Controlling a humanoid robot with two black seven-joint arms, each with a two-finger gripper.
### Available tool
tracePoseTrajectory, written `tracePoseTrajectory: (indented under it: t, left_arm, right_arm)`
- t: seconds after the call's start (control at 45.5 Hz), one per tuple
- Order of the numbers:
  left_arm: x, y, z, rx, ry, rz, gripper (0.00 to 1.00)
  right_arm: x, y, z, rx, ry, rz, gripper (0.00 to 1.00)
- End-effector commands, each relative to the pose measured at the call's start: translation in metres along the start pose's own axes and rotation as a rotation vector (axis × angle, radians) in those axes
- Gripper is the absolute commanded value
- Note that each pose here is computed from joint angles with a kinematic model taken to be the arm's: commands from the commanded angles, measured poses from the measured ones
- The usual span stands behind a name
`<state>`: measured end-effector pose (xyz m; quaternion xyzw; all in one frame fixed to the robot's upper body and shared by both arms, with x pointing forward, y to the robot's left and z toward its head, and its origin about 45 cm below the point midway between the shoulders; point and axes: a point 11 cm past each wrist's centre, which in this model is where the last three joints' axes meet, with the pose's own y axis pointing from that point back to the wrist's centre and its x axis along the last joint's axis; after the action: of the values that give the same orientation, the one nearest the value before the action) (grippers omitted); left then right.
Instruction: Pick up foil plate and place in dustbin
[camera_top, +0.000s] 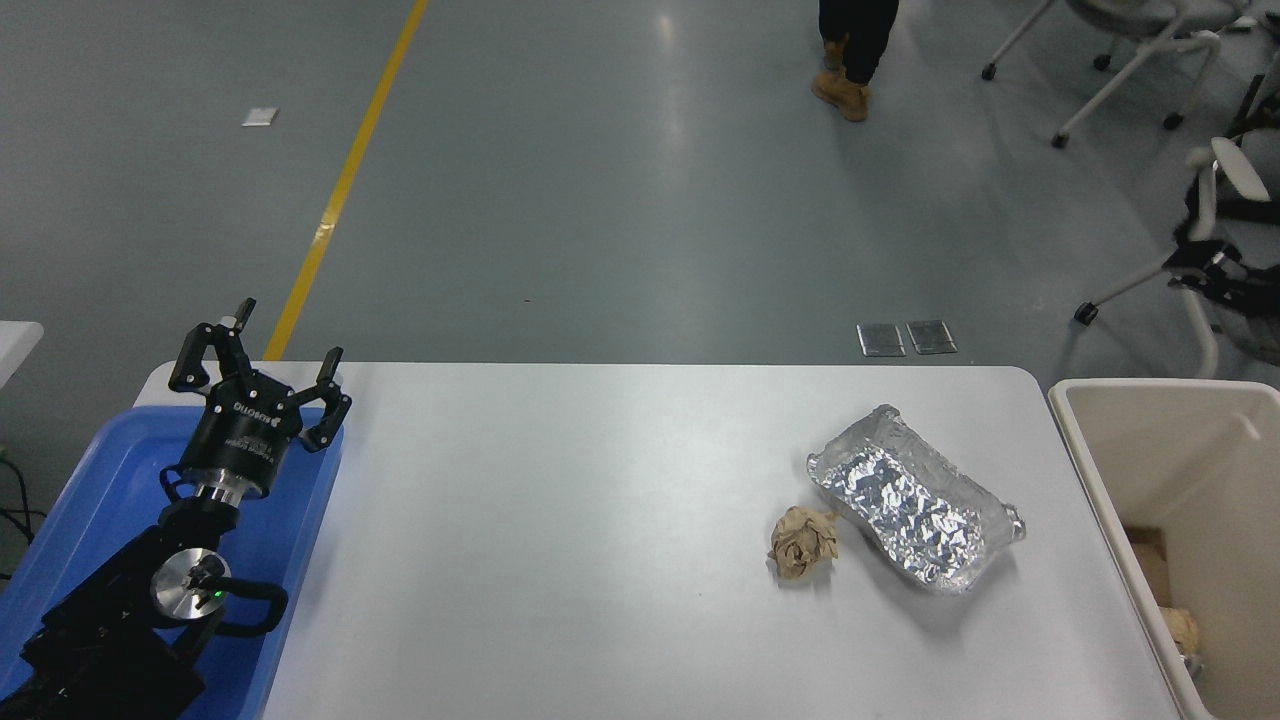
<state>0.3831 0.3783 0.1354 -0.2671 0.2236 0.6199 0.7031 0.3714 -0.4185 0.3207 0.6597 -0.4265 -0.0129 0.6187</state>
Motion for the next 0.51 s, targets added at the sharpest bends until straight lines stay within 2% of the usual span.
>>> tracePoseTrajectory:
  t: [0.0, 0.286, 0.484]
  left_arm:
    - [0.000, 0.000, 0.000, 0.000, 0.000, 0.000, 0.98]
    - [0.000, 0.000, 0.000, 0.000, 0.000, 0.000, 0.98]
    - [0.000, 0.000, 0.000, 0.000, 0.000, 0.000, 0.98]
  right_arm:
    - [-0.036, 0.052, -0.040, 0.106, 0.096, -0.248, 1.00]
    - [-0.054, 0.101, -0.073, 0.211, 0.165, -0.448, 1.00]
    - [-0.053, 0.111, -0.081, 0.223, 0.193, -0.456, 1.00]
